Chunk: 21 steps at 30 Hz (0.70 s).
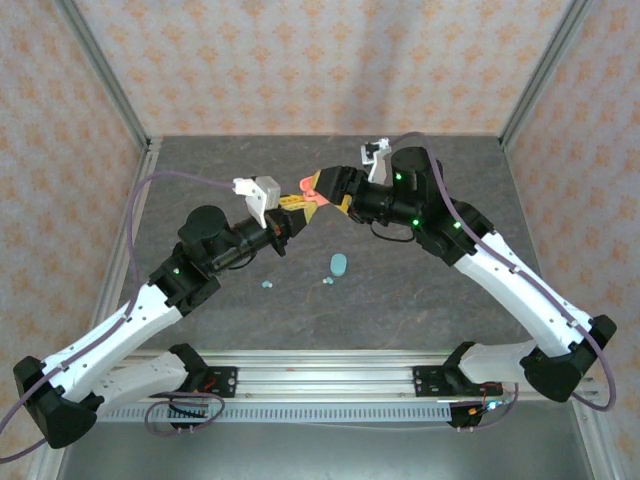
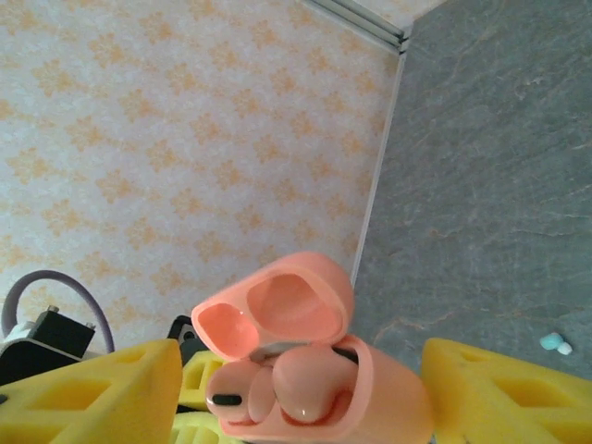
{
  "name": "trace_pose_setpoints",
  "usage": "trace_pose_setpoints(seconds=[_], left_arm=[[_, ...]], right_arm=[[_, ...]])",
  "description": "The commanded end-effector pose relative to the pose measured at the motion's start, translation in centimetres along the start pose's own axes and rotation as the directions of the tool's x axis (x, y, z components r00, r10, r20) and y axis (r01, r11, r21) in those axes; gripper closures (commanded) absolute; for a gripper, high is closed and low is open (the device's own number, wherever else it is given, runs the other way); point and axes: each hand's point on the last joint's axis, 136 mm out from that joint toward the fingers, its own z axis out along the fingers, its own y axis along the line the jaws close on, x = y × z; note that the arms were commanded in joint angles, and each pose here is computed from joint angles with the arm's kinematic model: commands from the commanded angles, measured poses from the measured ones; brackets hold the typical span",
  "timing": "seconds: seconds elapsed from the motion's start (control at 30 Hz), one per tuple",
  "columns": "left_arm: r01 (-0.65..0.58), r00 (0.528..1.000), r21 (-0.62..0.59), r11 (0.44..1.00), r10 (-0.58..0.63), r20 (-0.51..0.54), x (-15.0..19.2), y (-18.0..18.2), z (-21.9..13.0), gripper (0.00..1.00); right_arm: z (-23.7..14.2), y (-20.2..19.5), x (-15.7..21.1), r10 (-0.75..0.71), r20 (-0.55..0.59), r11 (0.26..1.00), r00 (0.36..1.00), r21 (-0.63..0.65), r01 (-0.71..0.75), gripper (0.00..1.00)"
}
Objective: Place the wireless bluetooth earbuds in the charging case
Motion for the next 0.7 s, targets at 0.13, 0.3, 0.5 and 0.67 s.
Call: trace_pose_setpoints(seconds=[0.13,0.3,0.5,0.67], left_arm=[[-0.001,0.997,0.053,0.999,-0.003,0.081,-2.59,-1.45,-0.3,1.0],[-0.001,0.997,0.053,0.999,-0.003,0.074,-2.34,-1.41,-0.31,1.0],[-0.004,0.997,0.053,0.999,0.0,0.071,-2.39,-1.48,-0.4,1.0],[-0.003,0.998,0.053,0.999,0.0,0.058,-2.39,-1.49,-0.3,0.84]], right_arm=[[0.25,0.69,-0.41,0.037,0.021,0.997,0.999,-0.067,-0.036,0.41],[0.39,0.52,-0.42,0.053,0.028,0.996,0.998,-0.077,-0.051,0.57],[0.01,0.66,-0.6,0.053,0.051,0.994,0.997,-0.096,-0.048,0.72],[-0.33,1.19,-0.81,0.051,0.076,0.989,0.996,-0.142,-0.04,0.76]])
